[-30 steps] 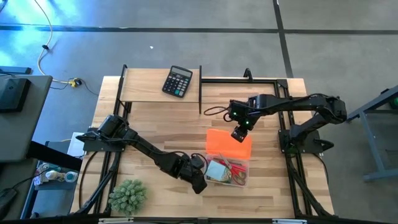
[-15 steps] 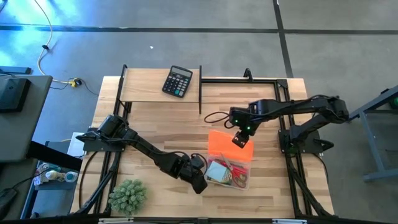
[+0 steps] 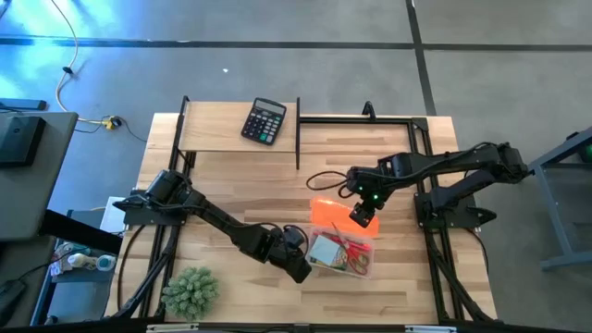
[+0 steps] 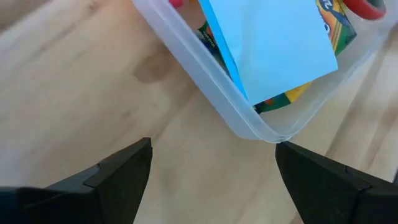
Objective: Pack school essentials
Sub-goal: Close the orange supply box
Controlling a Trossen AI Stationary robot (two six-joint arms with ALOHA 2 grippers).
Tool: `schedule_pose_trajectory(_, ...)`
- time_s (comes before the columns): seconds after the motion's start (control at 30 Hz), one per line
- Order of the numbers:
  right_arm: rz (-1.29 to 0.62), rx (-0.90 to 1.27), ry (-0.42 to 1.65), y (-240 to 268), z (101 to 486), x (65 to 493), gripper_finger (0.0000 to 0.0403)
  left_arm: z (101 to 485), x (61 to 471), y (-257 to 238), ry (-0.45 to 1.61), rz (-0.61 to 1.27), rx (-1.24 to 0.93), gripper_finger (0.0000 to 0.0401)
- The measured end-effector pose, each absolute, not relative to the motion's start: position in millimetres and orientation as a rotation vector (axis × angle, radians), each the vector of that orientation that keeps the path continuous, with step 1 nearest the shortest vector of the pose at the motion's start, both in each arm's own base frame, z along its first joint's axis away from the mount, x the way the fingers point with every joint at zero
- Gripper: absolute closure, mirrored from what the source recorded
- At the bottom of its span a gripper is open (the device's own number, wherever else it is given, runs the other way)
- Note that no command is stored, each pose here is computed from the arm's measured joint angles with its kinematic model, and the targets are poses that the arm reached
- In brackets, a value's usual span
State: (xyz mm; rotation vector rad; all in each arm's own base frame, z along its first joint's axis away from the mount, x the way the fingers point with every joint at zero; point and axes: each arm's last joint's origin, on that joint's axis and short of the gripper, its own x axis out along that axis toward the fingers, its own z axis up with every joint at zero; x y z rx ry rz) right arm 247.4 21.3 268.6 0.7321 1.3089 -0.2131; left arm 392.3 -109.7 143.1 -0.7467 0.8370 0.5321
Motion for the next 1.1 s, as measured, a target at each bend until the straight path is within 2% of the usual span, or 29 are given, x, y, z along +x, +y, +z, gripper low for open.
schedule_pose_trajectory(0.37, -0.200, 0.731, 1.292, 45.5, 267.1, 249.6, 0.0265, 143.2, 397.6, -88.1, 0.788, 0.615, -0.775, 0.0073)
schedule_pose_trajectory(0.77, -0.258, 0.679, 1.264, 49.8, 266.0, 249.1, 0.0265, 142.8, 397.0, -91.8, 0.831, 0.562, -0.772, 0.0073)
schedule_pose_trajectory(1.1, -0.258, 0.675, 1.078, 49.5, 256.0, 262.2, 0.0265, 144.1, 387.1, -111.5, 0.894, 0.565, -0.754, 0.0073)
